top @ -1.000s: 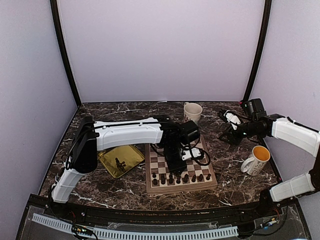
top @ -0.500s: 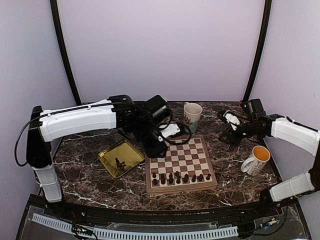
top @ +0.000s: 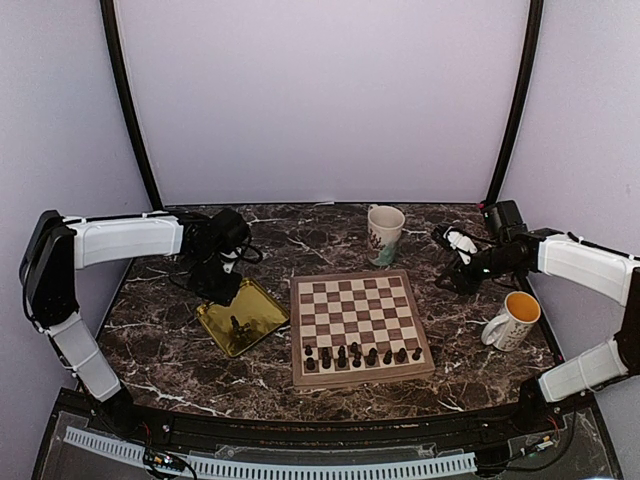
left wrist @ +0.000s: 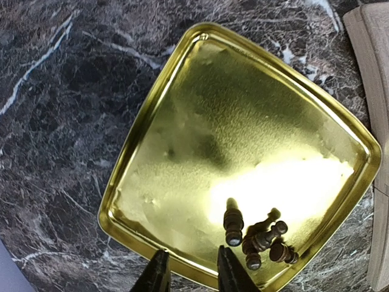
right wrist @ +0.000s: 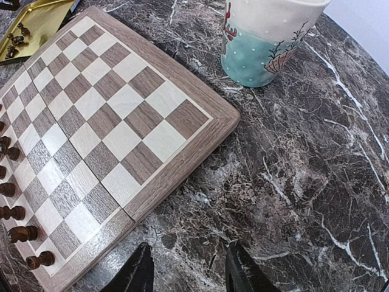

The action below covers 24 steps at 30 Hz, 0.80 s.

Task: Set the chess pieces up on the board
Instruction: Pick up the pawn from the storage box.

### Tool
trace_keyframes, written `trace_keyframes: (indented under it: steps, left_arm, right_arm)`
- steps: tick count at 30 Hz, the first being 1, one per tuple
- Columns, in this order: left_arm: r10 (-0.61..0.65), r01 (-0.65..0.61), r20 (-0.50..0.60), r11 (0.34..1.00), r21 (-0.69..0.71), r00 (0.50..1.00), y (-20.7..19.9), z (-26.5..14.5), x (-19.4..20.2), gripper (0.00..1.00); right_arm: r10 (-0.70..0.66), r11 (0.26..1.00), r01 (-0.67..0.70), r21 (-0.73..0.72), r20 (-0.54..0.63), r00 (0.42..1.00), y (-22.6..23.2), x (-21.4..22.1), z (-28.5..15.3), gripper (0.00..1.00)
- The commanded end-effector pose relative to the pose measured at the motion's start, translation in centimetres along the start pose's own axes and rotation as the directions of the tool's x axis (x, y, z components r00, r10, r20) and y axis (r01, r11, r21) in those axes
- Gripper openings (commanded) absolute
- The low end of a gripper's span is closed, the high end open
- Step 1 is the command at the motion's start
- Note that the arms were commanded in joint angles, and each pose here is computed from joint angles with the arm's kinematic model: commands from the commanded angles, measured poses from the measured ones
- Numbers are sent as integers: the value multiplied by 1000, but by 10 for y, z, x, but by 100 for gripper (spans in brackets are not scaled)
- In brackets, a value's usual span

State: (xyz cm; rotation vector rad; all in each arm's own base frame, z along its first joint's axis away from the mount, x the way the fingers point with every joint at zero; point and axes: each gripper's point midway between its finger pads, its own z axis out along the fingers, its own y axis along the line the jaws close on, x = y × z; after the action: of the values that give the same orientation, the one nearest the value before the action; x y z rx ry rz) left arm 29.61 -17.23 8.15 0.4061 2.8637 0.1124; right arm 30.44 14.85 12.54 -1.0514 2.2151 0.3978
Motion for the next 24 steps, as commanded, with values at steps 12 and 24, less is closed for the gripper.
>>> trace_keyframes:
  steps: [12, 24]
  left_arm:
    - [-89, 94, -43, 988, 124, 995, -19, 23, 1, 29]
    - [-66, 84, -141, 989, 123, 988, -22, 44, 25, 26]
  right_arm:
    - [-10, 1000, 10, -6, 9, 1000, 0, -2, -1, 41]
    - [-13, 1000, 13, -13, 5, 1000, 1, -1, 0, 41]
